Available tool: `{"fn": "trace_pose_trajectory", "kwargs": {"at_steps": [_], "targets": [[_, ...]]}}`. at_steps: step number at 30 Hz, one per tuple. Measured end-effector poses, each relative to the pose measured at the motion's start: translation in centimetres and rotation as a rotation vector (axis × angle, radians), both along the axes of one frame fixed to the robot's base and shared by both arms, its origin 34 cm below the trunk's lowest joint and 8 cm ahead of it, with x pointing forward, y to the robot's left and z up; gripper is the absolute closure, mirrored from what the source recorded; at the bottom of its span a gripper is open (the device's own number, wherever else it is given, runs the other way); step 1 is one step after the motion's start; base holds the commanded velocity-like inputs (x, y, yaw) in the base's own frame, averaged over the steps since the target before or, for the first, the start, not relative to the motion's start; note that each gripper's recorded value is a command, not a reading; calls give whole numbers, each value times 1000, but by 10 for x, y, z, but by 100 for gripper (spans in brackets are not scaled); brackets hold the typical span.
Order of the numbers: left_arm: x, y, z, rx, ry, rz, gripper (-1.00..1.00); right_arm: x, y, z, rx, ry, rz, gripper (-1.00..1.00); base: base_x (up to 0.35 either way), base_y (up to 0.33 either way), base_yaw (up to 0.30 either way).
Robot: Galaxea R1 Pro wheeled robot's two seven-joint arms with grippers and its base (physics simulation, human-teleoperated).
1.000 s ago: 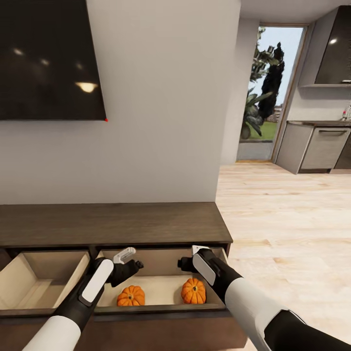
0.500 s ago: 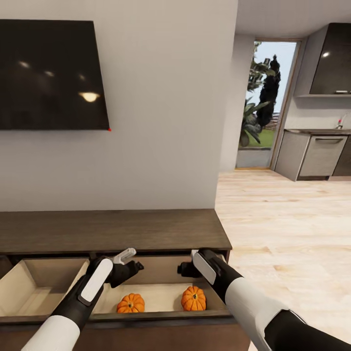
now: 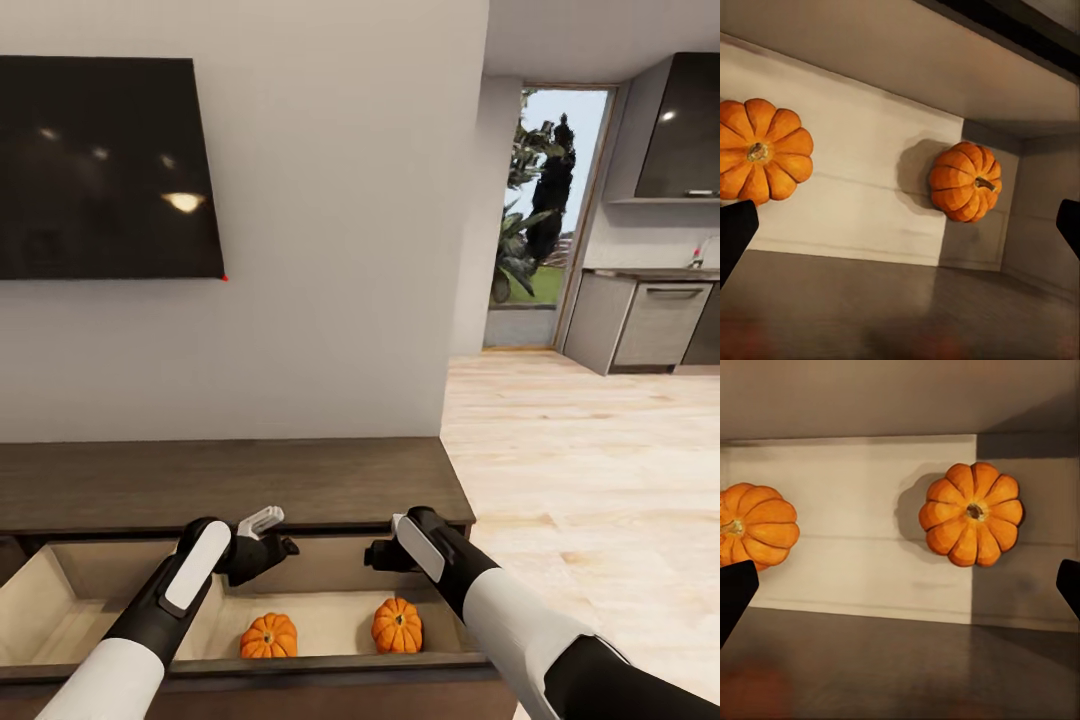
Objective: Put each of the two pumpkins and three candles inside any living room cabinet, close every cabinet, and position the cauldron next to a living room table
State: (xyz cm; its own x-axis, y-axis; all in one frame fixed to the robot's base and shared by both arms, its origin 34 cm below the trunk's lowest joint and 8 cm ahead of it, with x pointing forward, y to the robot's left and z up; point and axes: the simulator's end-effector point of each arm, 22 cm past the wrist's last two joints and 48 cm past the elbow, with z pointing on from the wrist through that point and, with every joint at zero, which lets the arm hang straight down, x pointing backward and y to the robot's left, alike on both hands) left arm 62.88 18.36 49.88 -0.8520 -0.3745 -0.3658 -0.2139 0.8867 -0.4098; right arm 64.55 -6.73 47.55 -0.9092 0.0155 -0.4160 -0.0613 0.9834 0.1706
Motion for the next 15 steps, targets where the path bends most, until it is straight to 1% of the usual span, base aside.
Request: {"fn": "trace_pose_trajectory", "kwargs": {"at_steps": [4, 7, 13, 15], "targets": [[-2, 1, 7, 12, 16, -15, -100, 3, -1, 9, 0, 0, -1, -100, 0, 0, 0], [1, 2, 15, 21, 16, -17, -100, 4, -2, 15, -1, 0, -1, -100, 0, 0, 0], [1, 4, 22, 32, 61, -41, -100, 7, -1, 28, 2, 2, -1, -100, 0, 0, 0], [1, 4, 26, 32, 65, -42, -100, 8, -1, 33, 3, 3, 0, -100, 0, 0, 0]]}}
